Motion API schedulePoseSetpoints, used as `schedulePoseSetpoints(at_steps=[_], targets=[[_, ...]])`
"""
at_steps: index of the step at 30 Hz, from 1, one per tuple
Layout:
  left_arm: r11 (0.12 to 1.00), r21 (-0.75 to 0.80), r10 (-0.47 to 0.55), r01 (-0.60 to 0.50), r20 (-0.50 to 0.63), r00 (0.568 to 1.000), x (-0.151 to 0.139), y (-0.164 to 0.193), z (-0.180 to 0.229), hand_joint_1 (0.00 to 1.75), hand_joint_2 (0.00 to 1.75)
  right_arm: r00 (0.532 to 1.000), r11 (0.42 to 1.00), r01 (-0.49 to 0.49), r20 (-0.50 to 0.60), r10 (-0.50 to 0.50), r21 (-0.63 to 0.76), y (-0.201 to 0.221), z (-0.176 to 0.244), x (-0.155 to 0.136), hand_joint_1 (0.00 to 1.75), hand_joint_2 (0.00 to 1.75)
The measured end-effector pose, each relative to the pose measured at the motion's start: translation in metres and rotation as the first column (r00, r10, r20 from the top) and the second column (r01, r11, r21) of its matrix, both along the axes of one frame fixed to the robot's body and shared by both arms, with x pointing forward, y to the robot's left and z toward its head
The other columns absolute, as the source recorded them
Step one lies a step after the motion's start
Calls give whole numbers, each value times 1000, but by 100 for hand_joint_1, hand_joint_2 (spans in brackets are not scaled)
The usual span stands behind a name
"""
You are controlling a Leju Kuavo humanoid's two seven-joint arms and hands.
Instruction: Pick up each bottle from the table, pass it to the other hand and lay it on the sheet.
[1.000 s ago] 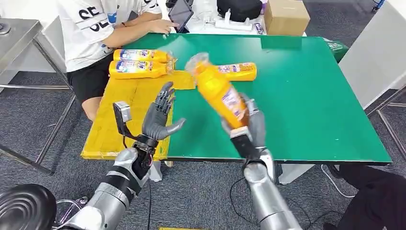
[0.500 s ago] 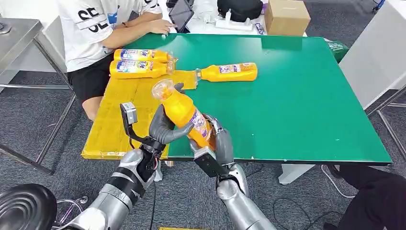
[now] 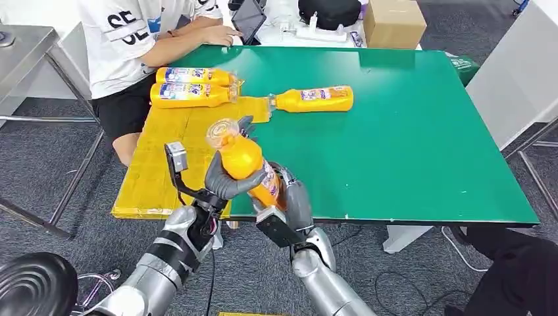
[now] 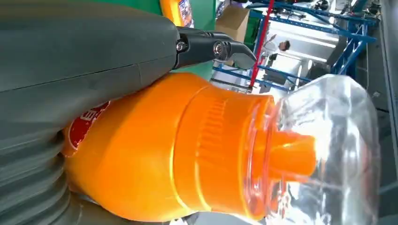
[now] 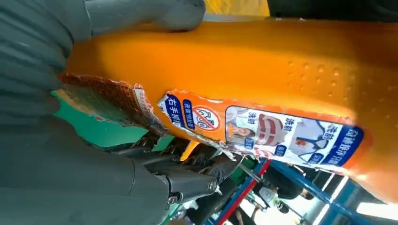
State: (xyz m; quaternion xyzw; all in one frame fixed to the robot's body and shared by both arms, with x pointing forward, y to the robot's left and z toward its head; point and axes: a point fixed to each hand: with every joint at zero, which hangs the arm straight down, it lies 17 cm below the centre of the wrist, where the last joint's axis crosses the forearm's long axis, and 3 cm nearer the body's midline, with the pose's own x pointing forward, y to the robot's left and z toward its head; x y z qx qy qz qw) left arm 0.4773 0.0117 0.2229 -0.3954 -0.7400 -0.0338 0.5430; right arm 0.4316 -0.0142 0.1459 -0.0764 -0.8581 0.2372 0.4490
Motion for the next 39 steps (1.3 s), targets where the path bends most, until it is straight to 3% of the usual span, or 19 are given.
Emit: schedulePoseSetpoints(at_steps=[2, 3, 4, 15, 35, 36, 37, 38, 39], targets=[[1000, 6, -1, 1, -4, 1000, 1, 0, -2, 0, 175, 1000, 1000, 0, -1, 0, -10, 2, -1, 1, 175, 175], [1000, 24, 4, -4, -2, 1000, 1, -2, -4, 52, 175, 1000, 1000, 1, -1, -1, -14, 3, -2, 1, 175, 175], [999, 50, 9, -9, 3, 1000, 2, -4, -6, 175, 175, 1000, 1000, 2, -3, -2, -18, 4, -3, 2, 175, 175], [985, 172, 13, -23, 57, 998, -1, -17, -18, 175, 175, 999, 999, 8, -34, -9, -34, 7, -14, 3, 175, 175], [982, 187, -2, -8, 55, 998, -2, -18, -22, 175, 175, 999, 999, 14, -41, -15, -39, 6, -18, 2, 175, 175], [983, 182, -8, -2, 53, 999, -2, -18, -21, 175, 175, 999, 999, 17, -38, -18, -41, 6, -18, 2, 68, 175], [985, 175, -15, 6, 49, 999, -3, -18, -21, 175, 175, 999, 999, 20, -33, -22, -43, 6, -18, 2, 0, 175], [986, 165, -22, 15, 42, 999, -3, -17, -21, 175, 175, 999, 999, 21, -30, -22, -46, 6, -17, 2, 0, 0], [988, 155, -35, 29, 35, 999, -4, -18, -20, 175, 175, 1000, 998, 23, -19, -24, -53, 6, -16, 2, 0, 0]])
